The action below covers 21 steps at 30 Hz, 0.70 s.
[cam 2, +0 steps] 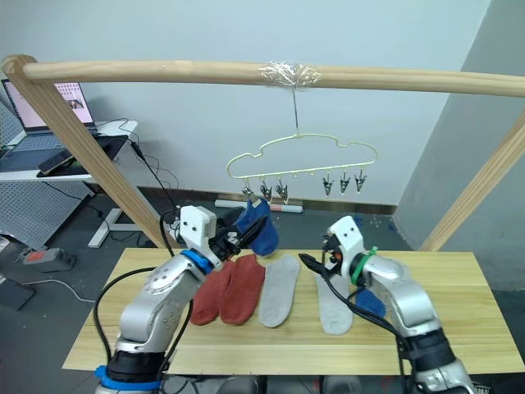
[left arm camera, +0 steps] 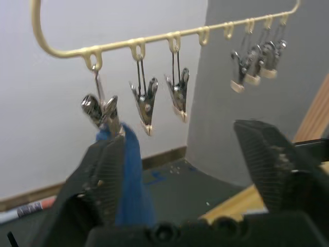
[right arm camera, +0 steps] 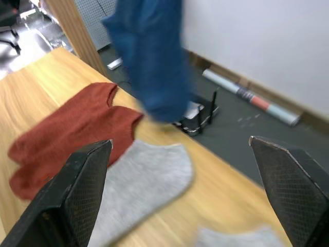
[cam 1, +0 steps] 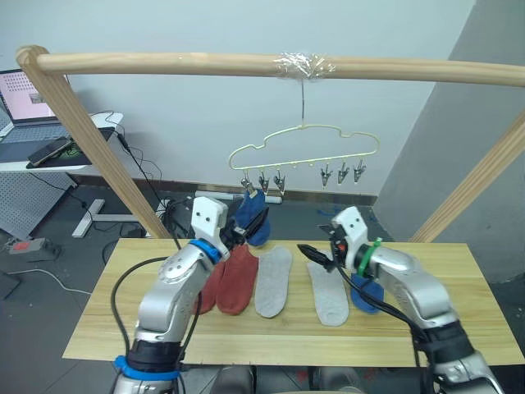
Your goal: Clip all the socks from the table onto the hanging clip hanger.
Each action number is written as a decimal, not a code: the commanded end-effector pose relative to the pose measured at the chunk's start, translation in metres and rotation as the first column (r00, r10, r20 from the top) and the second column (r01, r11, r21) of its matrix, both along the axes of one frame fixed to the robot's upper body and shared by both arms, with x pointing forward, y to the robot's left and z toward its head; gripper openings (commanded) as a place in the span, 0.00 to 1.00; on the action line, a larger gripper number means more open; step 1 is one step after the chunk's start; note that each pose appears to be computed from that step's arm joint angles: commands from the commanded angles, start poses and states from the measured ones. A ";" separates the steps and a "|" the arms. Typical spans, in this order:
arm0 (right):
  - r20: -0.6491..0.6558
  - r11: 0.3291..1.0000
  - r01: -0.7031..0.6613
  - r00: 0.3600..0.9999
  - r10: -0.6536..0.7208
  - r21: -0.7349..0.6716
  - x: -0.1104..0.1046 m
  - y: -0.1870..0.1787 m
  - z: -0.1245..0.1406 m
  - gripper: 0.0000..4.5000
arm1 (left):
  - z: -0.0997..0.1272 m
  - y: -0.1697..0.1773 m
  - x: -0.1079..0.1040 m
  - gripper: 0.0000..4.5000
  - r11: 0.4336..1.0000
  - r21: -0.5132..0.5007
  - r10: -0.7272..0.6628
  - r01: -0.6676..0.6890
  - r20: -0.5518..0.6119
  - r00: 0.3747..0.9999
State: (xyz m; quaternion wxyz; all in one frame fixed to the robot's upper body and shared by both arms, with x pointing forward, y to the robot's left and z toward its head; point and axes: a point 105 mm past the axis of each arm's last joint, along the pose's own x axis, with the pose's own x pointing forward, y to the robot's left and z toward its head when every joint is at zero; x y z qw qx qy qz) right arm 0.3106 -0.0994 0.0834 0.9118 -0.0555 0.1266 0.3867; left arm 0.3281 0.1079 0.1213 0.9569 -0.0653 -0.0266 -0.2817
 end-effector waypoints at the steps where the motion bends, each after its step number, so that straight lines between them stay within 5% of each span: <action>1: 0.077 0.999 -0.033 0.997 0.031 0.021 -0.009 0.000 0.027 1.00 | 0.011 -0.006 0.007 0.54 1.000 0.003 0.022 -0.022 0.079 0.997; 5: 0.129 0.997 -0.048 0.991 0.040 0.063 -0.012 0.009 0.051 1.00 | 0.009 -0.004 0.022 0.27 0.996 0.018 0.090 -0.092 0.097 0.991; 10: 0.158 0.986 -0.052 0.987 0.027 0.157 -0.011 0.019 0.077 1.00 | 0.010 0.001 0.034 0.27 0.989 0.022 0.144 -0.148 0.124 0.982; 21: 0.183 0.987 -0.056 0.983 0.028 0.150 -0.012 0.014 0.088 1.00 | 0.011 -0.003 0.048 0.27 0.986 0.003 0.165 -0.168 0.143 0.976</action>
